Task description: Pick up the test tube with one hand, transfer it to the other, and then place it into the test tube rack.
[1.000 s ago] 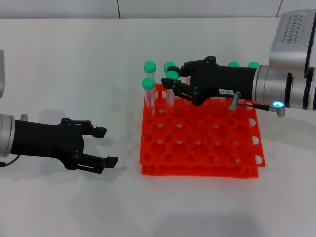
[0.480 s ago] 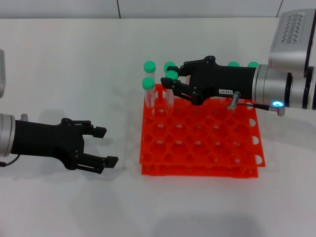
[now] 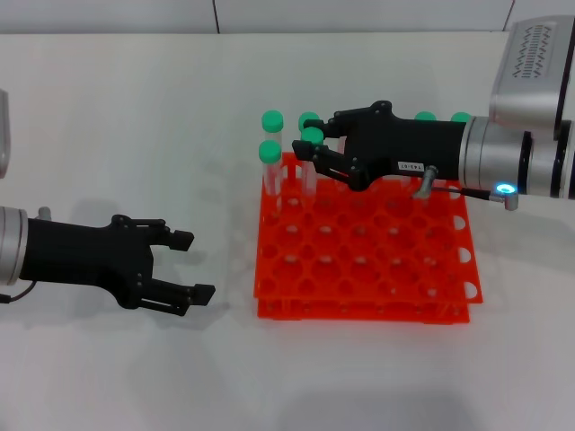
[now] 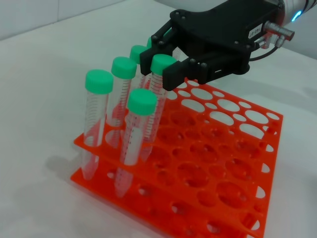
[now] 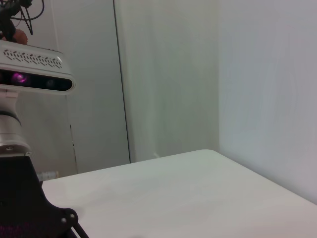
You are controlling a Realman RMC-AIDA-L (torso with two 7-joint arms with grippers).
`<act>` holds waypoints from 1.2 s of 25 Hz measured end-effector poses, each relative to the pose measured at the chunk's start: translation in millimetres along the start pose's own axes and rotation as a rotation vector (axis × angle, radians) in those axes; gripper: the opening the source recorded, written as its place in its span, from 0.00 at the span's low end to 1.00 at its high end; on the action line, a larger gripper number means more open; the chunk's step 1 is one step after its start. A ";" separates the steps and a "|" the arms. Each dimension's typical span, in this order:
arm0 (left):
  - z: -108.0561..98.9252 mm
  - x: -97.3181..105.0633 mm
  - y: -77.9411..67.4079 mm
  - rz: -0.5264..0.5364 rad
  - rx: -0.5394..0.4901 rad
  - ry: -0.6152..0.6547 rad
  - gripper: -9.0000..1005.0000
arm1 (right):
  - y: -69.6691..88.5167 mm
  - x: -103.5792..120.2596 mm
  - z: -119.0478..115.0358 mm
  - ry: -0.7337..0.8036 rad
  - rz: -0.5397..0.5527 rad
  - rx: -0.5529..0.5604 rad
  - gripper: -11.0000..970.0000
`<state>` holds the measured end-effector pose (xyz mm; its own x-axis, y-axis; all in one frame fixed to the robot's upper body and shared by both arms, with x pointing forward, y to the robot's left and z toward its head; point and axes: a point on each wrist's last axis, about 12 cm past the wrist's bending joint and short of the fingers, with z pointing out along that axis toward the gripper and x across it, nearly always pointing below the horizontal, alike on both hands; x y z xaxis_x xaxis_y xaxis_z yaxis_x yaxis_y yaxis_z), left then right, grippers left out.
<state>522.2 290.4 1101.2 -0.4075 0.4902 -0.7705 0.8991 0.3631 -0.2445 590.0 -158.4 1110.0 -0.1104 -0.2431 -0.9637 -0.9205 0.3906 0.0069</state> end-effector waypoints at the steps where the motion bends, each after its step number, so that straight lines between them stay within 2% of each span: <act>1: 0.0 0.0 0.0 0.000 0.000 0.000 0.88 | 0.0 0.0 0.0 0.000 0.001 0.000 0.35; 8: 0.0 0.0 -0.3 0.000 0.003 0.000 0.88 | 0.7 0.8 -0.6 0.000 0.005 -0.002 0.35; 16: -0.4 0.3 -0.8 -0.001 0.006 -0.001 0.88 | 3.2 -1.3 -5.6 -0.031 0.010 -0.015 0.45; 24: -1.8 1.3 -2.9 0.010 0.010 -0.029 0.88 | 12.4 -5.4 -26.9 -0.091 -0.011 -0.006 0.53; 30: -6.8 0.2 -5.6 0.016 0.017 -0.081 0.88 | 8.7 -7.4 -63.5 -0.108 0.017 0.023 0.54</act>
<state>515.9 293.8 1106.4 -0.3795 0.4301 -0.8191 0.9082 0.3419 -0.2413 559.0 -209.6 1134.1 -0.0837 -0.1400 -0.9866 -0.9100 0.4141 0.0185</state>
